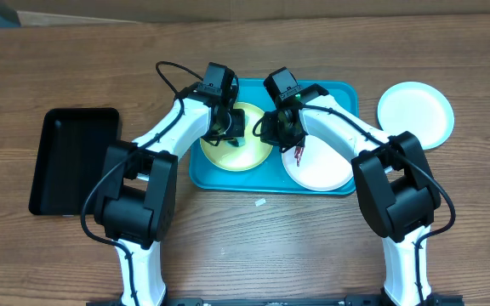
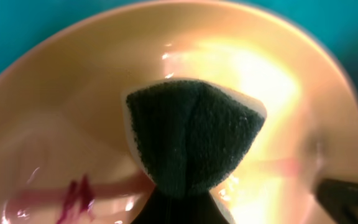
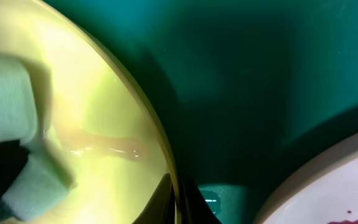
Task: Clean dirty plates on tray and stack at the side
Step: 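Scrub the yellow plate with the sponge in the left gripper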
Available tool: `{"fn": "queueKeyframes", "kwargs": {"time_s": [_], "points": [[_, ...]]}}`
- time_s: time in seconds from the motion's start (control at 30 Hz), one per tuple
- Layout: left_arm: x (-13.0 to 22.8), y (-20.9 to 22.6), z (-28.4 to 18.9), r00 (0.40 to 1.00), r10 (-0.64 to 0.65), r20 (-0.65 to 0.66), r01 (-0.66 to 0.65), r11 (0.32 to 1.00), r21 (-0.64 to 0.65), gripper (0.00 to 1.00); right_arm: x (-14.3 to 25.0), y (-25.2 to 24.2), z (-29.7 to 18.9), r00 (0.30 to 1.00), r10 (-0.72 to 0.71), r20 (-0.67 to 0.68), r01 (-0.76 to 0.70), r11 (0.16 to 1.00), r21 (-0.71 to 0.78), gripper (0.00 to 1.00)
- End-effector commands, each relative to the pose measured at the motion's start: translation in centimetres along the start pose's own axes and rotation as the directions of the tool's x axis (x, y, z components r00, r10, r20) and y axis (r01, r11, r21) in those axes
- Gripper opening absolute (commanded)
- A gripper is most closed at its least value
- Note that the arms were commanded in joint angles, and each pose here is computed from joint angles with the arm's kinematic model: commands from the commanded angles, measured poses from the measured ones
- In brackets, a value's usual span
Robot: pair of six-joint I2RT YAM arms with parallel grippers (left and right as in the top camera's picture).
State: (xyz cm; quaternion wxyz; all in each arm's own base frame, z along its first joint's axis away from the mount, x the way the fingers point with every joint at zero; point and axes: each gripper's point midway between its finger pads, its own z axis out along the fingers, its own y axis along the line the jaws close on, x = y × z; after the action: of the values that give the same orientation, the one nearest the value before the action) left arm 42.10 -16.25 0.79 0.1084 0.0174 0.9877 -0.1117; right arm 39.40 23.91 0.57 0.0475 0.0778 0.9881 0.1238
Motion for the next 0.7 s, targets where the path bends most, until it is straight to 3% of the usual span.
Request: {"fn": "queueKeyframes", "kwargs": {"time_s": [0.0,0.17,0.33,0.53,0.67], "points": [[2.7,6.5,1.4,0.994,-0.071,-0.083,0.047,0.964,-0.260,0.04,-0.3,-2.9,1.1,1.000,0.023,0.019,-0.025,0.994,0.107,0.04],[3.8,11.1,-0.8,0.986,-0.127,-0.110,0.063,0.886,-0.460,0.04,-0.4,-2.9,1.1,1.000,0.023,0.021,-0.025,0.994,0.109,0.04],[2.5,12.1,-3.1,0.989,-0.118,-0.093,0.050,0.841,-0.539,0.04,-0.4,-2.9,1.1,1.000,0.023,0.021,-0.025,0.994,0.109,0.04],[-0.9,9.5,-5.2,0.993,-0.114,-0.019,0.090,0.869,-0.487,0.04,-0.4,-2.9,1.1,1.000,0.023,0.021,-0.025,0.994,0.109,0.04],[-2.2,5.9,-4.1,0.996,-0.090,-0.016,0.081,0.950,-0.301,0.04,-0.4,-2.9,1.1,0.999,0.023,0.024,-0.026,0.993,0.112,0.04]]}}
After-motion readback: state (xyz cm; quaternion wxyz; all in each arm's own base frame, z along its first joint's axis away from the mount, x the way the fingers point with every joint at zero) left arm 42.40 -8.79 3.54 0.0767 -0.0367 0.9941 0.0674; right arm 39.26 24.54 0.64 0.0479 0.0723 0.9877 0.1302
